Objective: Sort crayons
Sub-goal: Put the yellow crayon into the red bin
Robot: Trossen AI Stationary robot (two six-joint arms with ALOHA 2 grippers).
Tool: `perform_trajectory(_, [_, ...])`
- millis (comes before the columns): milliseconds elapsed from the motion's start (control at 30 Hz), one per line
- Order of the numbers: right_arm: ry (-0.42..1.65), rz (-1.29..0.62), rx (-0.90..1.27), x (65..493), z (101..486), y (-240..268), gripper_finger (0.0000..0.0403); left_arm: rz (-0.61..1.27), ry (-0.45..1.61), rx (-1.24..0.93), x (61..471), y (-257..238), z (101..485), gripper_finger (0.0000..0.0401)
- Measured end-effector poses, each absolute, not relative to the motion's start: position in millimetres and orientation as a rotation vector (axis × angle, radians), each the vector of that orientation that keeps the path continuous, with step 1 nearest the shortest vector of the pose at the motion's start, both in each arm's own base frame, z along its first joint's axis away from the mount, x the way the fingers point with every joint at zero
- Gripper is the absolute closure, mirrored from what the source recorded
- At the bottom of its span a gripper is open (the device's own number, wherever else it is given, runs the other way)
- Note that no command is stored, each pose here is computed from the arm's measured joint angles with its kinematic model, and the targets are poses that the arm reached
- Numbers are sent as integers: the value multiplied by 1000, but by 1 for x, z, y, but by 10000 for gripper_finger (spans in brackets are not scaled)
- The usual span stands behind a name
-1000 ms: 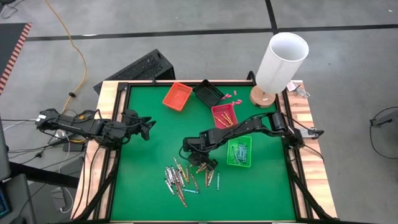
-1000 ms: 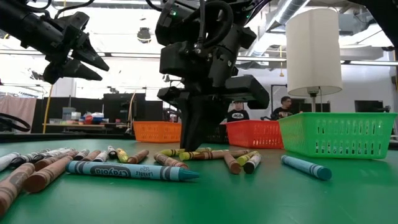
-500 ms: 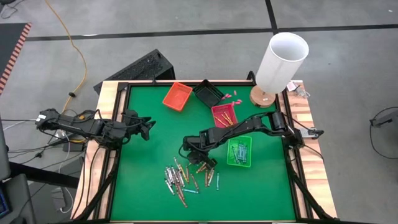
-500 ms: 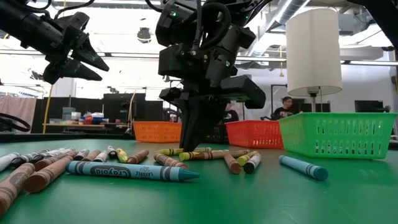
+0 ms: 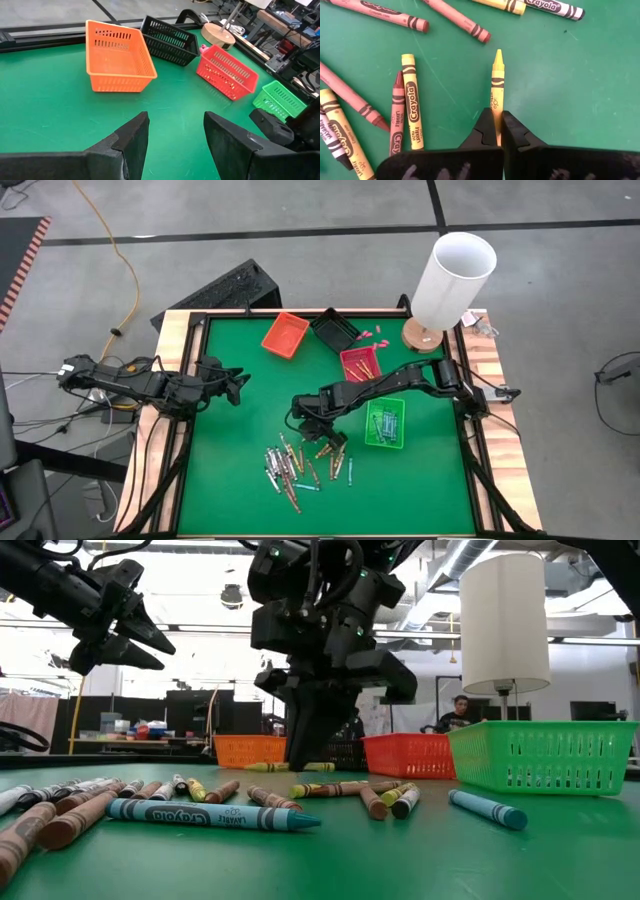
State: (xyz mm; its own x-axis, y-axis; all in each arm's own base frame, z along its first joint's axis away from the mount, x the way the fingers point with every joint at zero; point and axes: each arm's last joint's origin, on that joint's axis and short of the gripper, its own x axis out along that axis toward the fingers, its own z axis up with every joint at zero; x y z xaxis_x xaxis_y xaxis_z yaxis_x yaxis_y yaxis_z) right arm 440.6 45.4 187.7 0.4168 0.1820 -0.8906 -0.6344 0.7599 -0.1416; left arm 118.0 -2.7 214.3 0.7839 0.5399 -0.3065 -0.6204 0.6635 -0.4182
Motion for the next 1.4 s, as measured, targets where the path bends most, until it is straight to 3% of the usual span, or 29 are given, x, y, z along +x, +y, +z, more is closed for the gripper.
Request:
perform_trajectory(1033, [996, 443, -513, 452, 270, 17, 402, 658, 162, -531, 118, -3, 214, 221])
perform_trajectory(1400, [1006, 285, -490, 454, 284, -11, 402, 659, 162, -531, 118, -3, 214, 221])
